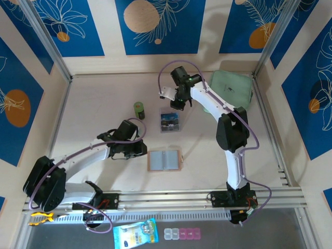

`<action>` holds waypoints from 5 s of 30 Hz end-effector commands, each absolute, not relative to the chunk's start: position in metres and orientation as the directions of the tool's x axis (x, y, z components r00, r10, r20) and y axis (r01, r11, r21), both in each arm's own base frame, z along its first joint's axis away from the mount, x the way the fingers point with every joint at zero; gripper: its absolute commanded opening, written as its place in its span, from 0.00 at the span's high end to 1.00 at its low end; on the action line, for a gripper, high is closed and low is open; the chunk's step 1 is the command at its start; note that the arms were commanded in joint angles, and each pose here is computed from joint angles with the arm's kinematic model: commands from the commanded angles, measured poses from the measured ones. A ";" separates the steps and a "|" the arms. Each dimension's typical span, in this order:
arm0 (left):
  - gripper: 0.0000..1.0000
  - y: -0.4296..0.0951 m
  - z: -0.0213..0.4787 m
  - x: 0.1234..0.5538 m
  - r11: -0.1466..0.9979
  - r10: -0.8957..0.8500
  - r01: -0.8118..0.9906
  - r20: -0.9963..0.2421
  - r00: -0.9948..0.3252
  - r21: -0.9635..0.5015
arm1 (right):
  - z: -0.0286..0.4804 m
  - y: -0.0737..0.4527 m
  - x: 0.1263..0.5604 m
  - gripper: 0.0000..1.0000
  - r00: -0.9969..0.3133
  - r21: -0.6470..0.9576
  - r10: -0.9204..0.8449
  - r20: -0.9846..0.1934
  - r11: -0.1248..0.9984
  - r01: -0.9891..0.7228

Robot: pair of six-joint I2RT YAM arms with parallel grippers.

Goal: Take the credit cards out of the card holder

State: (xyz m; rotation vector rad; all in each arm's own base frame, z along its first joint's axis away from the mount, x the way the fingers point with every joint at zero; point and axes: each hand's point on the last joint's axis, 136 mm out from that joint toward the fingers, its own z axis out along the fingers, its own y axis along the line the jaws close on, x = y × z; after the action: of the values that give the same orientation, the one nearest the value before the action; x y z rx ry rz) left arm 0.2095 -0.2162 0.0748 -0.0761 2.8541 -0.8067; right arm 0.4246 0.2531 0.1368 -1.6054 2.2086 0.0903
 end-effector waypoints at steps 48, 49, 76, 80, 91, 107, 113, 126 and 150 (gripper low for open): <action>1.00 -0.223 0.015 0.178 0.835 -0.062 -0.073 0.039 -0.997 -0.546 | 0.069 0.331 0.178 0.80 -0.985 0.632 -0.168 0.026 0.766 -0.114; 1.00 -0.224 0.015 0.178 0.835 -0.060 -0.073 0.041 -0.997 -0.545 | 0.068 0.333 0.177 0.78 -0.985 0.632 -0.172 0.033 0.767 -0.113; 0.99 -0.217 0.012 0.171 0.855 -0.054 -0.079 0.064 -0.997 -0.513 | 0.037 0.336 0.176 0.70 -0.970 0.530 -0.209 0.120 0.840 -0.116; 0.98 -0.217 0.012 0.171 0.855 -0.051 -0.077 0.065 -0.997 -0.513 | 0.034 0.329 0.175 0.70 -0.972 0.501 -0.199 0.125 0.858 -0.111; 0.99 -0.216 0.010 0.170 0.861 -0.040 -0.074 0.079 -0.996 -0.504 | 0.033 0.317 0.176 0.70 -0.975 0.463 -0.189 0.113 0.878 -0.116; 0.99 -0.216 0.011 0.170 0.864 -0.037 -0.071 0.077 -0.996 -0.498 | 0.041 0.351 0.169 0.70 -0.956 0.593 -0.260 0.136 0.794 -0.132; 0.99 -0.213 0.010 0.168 0.869 -0.037 -0.074 0.084 -0.996 -0.489 | 0.031 0.332 0.171 0.70 -0.964 0.497 -0.224 0.140 0.858 -0.127; 0.99 -0.214 0.009 0.169 0.871 -0.034 -0.071 0.085 -0.996 -0.486 | 0.030 0.309 0.172 0.70 -0.971 0.481 -0.193 0.137 0.870 -0.105; 0.99 -0.213 0.012 0.170 0.871 -0.034 -0.067 0.076 -0.997 -0.488 | 0.027 0.334 0.168 0.71 -0.956 0.468 -0.245 0.159 0.872 -0.146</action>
State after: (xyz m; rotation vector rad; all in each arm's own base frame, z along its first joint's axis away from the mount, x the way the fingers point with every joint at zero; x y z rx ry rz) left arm 0.1775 -0.2237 0.0186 -0.0801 3.0524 -0.8930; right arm 0.1731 0.3462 0.0319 -0.3395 3.1932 0.9011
